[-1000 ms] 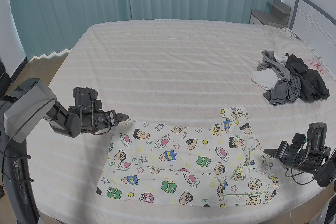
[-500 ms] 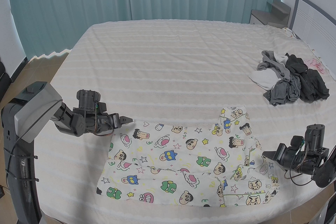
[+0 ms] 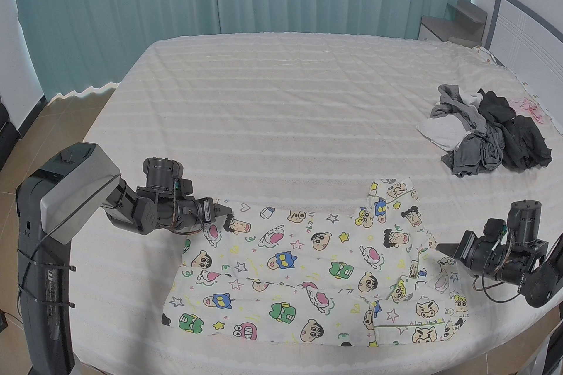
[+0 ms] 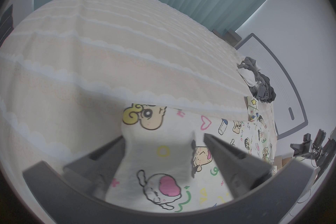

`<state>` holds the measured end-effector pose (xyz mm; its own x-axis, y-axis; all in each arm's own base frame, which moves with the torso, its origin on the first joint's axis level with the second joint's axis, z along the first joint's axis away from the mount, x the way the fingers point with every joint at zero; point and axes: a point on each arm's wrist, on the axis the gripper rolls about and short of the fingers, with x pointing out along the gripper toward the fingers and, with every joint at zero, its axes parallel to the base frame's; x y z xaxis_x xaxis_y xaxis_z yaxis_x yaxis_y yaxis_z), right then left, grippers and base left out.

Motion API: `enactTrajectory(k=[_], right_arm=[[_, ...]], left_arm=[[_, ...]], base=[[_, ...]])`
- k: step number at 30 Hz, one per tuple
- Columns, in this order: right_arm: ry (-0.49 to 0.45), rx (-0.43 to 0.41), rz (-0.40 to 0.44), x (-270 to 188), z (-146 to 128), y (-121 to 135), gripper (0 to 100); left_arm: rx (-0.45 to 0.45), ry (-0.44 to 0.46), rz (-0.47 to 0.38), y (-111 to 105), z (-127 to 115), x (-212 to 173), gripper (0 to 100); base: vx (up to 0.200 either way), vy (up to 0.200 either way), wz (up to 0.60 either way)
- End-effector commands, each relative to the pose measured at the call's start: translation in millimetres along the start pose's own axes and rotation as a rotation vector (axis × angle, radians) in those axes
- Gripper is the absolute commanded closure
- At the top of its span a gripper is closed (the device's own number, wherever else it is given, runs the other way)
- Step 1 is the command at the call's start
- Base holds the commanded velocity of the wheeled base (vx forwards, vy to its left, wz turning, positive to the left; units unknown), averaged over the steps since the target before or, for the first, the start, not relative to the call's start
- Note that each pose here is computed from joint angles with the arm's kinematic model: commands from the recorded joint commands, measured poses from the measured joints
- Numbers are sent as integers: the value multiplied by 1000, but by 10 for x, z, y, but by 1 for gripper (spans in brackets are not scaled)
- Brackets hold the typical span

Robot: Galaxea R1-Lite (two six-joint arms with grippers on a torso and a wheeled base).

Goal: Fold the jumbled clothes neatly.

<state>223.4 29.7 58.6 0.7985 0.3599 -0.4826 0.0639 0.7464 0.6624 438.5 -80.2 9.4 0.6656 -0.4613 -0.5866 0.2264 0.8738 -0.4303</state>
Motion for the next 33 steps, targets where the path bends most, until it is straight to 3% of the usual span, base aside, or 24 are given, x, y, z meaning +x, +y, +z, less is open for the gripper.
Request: enactTrajectory(k=[1,4,9,14,15,23,33], right_arm=[[-50,-15,7,270,243,-2,100],[-46,-38,-17,598,480,-16,100],[45,6,-123,1002,840,-47,100],[29,-26,-193,1260,1033,-111,100],[24,-34,-198,1292,1044,-127,0],[57,-98,-201,1647,1030,-302,0],[146,-108,-38,1682,1011,-239,0]], left_arm=[[-8,8,10,9,-28,-31,100],[-8,-15,18,-5,39,-137,100],[-11,-49,63,-8,104,-271,100],[-29,-66,81,-21,137,-312,100],[-29,-67,82,-21,137,-312,100],[-32,-60,83,-20,118,-306,100],[-32,-59,79,-37,104,-303,100]], base=[[0,0,0],[0,0,0],[0,0,0],[0,0,0],[0,0,0],[0,0,0],[0,0,0]])
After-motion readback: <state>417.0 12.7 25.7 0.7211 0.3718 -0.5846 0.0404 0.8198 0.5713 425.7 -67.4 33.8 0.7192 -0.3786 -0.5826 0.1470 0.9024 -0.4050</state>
